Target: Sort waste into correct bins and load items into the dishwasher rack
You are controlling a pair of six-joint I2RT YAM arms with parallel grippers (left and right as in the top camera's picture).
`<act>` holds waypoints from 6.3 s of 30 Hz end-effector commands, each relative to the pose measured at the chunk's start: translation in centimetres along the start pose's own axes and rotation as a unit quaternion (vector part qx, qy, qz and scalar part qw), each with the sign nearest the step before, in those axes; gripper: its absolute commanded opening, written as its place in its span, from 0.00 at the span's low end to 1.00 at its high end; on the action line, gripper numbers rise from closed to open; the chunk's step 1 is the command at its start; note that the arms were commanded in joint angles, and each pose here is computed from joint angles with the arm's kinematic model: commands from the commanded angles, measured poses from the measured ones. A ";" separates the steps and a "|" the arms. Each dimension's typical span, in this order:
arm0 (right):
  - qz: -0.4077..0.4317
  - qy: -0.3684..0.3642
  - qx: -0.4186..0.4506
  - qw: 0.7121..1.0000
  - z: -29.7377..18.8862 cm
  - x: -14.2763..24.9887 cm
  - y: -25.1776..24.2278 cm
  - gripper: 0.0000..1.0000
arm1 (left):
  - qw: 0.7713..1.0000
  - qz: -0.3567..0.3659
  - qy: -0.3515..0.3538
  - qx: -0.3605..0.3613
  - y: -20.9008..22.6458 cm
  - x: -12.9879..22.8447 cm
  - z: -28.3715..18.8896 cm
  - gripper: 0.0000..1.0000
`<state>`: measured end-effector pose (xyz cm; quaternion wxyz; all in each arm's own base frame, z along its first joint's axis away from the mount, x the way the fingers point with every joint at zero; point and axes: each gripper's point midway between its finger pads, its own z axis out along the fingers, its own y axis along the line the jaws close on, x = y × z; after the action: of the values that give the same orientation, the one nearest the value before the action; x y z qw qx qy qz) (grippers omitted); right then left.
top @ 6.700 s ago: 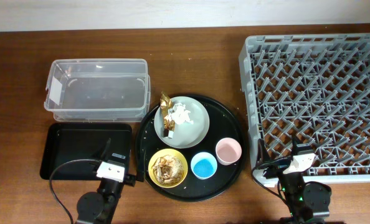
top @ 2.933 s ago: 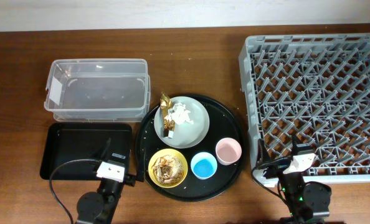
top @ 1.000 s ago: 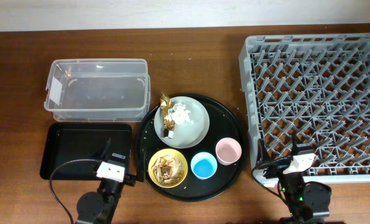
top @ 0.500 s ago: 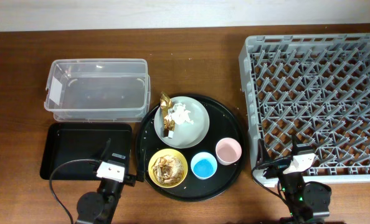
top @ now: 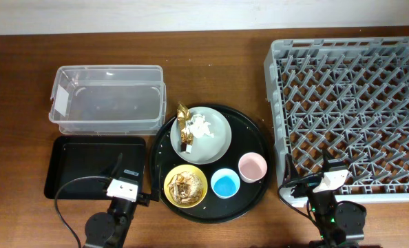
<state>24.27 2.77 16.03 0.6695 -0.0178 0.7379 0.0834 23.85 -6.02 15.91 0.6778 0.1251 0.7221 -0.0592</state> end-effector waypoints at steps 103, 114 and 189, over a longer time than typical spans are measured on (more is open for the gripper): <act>0.137 0.593 0.153 0.779 -0.8 0.6 -2.1 0.45 | 0.767 -0.225 0.446 0.402 -14.9 -11.5 0.8 0.77; 0.160 0.448 0.065 0.877 0.5 -9.2 1.0 0.93 | 0.843 -0.067 0.456 0.277 -16.1 -7.4 4.4 0.77; 0.177 0.651 0.215 0.707 1.6 2.2 -7.7 0.85 | 0.776 -0.231 0.484 0.333 -11.9 -10.0 6.7 1.00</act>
<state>25.98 -4.00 11.53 -0.0432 0.1997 0.9789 0.0079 27.82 -20.20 24.39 0.1200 0.1766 0.8982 -0.3843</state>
